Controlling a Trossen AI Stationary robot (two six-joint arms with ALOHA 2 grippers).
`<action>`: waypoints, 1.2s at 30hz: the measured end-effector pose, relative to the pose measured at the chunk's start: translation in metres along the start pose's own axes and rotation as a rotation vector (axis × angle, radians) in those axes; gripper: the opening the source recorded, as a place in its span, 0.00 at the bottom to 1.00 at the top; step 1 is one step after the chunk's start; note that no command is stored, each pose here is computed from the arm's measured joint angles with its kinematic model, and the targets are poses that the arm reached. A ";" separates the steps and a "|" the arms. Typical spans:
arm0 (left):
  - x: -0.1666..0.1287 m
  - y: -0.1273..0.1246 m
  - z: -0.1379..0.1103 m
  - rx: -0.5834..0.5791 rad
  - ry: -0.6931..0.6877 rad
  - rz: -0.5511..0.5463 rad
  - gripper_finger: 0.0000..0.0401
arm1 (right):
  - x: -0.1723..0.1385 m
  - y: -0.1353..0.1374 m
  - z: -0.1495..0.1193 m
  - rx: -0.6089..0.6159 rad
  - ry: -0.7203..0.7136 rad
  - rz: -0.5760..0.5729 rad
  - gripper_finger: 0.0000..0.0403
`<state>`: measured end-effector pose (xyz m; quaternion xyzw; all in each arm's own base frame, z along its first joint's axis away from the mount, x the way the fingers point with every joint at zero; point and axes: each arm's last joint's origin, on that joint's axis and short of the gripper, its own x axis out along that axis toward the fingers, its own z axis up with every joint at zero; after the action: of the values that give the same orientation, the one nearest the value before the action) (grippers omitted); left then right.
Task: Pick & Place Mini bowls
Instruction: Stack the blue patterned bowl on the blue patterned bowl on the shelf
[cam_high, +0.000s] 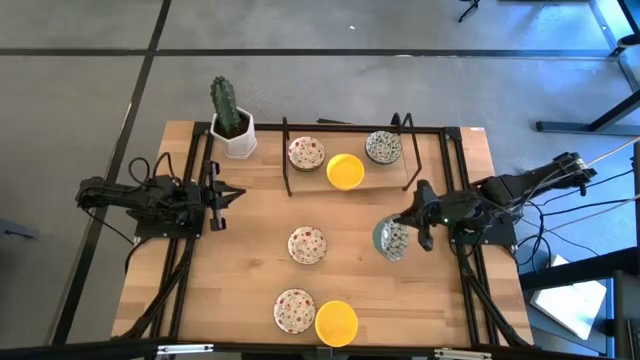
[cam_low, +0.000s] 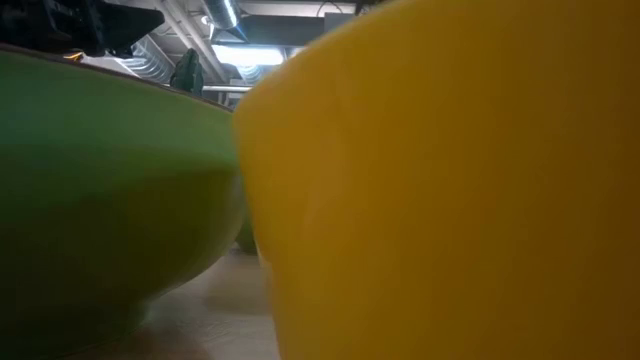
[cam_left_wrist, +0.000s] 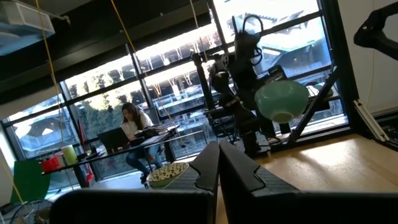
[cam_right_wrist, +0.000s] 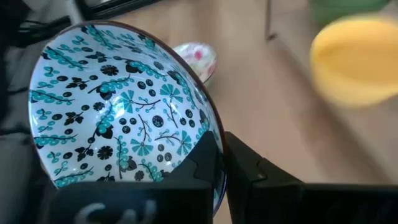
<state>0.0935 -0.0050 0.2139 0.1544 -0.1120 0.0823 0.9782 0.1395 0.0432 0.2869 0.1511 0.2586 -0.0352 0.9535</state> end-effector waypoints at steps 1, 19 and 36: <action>0.000 0.000 0.000 0.000 0.000 0.000 0.02 | 0.000 0.002 0.008 -0.021 -0.008 -0.025 0.04; 0.000 0.000 0.000 0.016 -0.001 0.000 0.02 | 0.006 -0.040 0.183 -0.219 0.191 -0.672 0.04; 0.000 0.000 0.000 0.054 0.004 0.002 0.02 | 0.046 -0.166 0.191 -0.326 0.646 -0.463 0.04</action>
<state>0.0936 -0.0049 0.2135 0.1806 -0.1078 0.0866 0.9738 0.2472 -0.1724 0.3755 -0.0604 0.5730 -0.1579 0.8020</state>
